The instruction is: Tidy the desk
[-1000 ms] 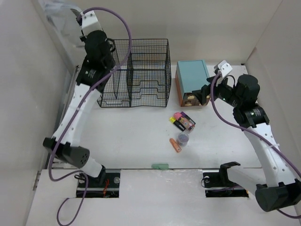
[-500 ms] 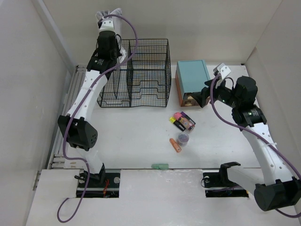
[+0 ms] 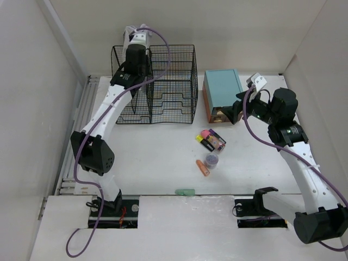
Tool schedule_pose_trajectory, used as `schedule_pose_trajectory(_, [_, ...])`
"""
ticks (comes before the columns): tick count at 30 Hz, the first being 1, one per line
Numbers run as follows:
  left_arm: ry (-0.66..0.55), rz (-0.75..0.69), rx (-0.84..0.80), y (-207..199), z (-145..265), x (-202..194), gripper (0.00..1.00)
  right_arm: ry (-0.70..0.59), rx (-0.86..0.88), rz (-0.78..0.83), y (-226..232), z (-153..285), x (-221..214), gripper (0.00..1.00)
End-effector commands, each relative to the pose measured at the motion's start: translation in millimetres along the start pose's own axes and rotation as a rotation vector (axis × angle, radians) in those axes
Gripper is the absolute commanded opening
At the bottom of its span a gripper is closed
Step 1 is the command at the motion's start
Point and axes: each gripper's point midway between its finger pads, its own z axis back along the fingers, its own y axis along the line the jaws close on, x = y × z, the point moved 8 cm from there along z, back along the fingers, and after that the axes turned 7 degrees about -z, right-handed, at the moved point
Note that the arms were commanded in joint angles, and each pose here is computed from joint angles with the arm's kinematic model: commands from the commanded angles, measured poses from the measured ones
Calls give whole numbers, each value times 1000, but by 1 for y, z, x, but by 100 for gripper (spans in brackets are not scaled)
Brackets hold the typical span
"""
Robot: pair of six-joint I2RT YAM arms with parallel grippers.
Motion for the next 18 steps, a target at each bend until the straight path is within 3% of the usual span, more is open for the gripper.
schedule_pose_trajectory(1, [-396,109,-40,5,82,108,0,-43,24,31,1,0,7,100])
schedule_pose_trajectory(10, [-457,117,-41,5,114,126,0,-43,35,31,2,0,7,100])
schedule_pose_trajectory(18, [-394,110,-22,7,92,102,0,-43,35,31,2,0,7,100])
